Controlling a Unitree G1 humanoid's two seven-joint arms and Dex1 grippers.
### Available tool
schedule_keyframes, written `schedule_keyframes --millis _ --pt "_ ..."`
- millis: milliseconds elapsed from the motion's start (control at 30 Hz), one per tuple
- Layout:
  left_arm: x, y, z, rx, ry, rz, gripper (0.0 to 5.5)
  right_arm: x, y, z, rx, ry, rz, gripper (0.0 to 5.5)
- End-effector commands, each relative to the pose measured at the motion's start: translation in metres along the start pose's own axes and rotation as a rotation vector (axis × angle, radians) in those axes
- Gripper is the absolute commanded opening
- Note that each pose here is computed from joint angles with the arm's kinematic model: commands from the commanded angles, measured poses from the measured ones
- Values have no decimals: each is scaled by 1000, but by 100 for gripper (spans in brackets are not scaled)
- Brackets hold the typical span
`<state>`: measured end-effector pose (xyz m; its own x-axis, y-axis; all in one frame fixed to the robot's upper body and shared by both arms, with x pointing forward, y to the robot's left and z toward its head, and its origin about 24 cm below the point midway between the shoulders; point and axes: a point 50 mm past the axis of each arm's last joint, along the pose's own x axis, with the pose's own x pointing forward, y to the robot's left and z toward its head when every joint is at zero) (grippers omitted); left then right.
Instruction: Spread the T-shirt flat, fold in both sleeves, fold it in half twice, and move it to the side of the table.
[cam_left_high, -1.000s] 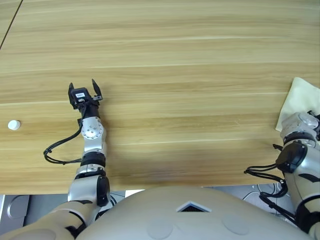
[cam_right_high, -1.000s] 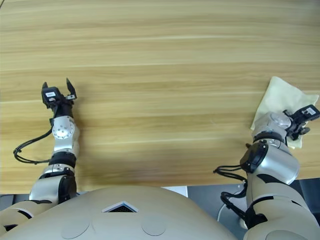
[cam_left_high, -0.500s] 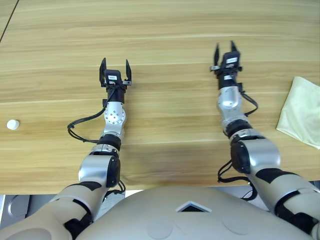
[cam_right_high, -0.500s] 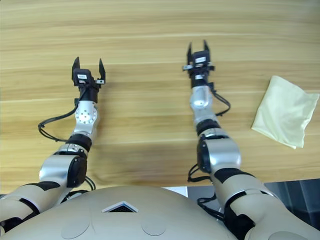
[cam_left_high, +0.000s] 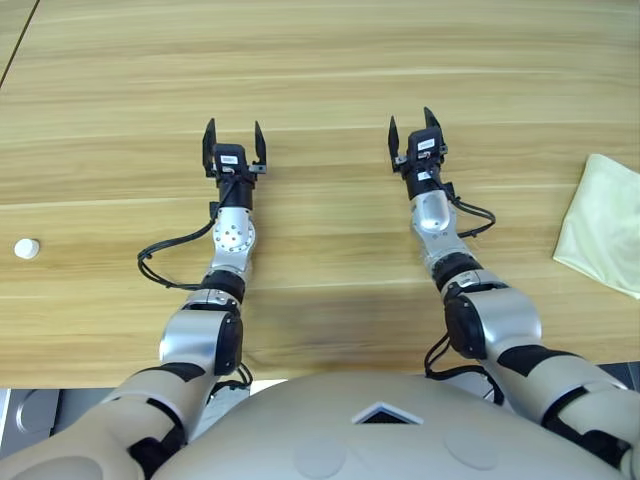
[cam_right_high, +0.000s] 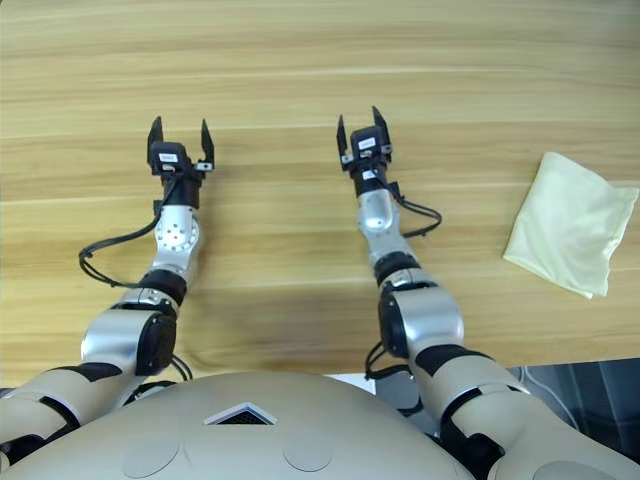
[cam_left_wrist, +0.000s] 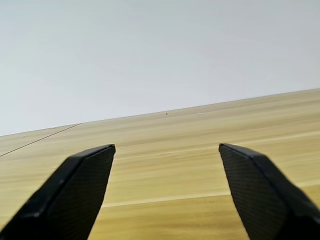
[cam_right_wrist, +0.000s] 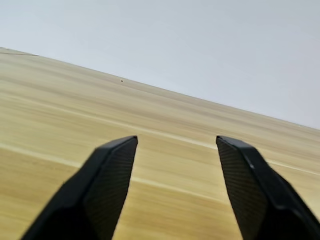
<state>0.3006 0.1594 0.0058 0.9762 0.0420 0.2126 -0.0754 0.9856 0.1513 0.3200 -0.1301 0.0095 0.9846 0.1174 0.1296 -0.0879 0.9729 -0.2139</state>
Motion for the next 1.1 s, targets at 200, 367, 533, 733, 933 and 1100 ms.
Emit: schedule_keyframes --millis 200,367,533,733,933,1100 --pt "6 -1 2 -14 9 7 389 2 -5 -2 1 25 -27 365" --pt "8 2 1 -16 24 16 389 3 -6 1 7 12 -39 365" --pt "9 1 0 -11 31 13 389 3 -7 1 -1 11 -40 365" --pt "10 3 0 -11 38 22 389 4 -11 0 0 16 -64 365" --pt "12 10 -2 -26 60 57 389 5 -14 1 -2 18 -82 365" --pt "15 17 -2 -29 74 86 389 7 -18 1 -4 21 -106 365"
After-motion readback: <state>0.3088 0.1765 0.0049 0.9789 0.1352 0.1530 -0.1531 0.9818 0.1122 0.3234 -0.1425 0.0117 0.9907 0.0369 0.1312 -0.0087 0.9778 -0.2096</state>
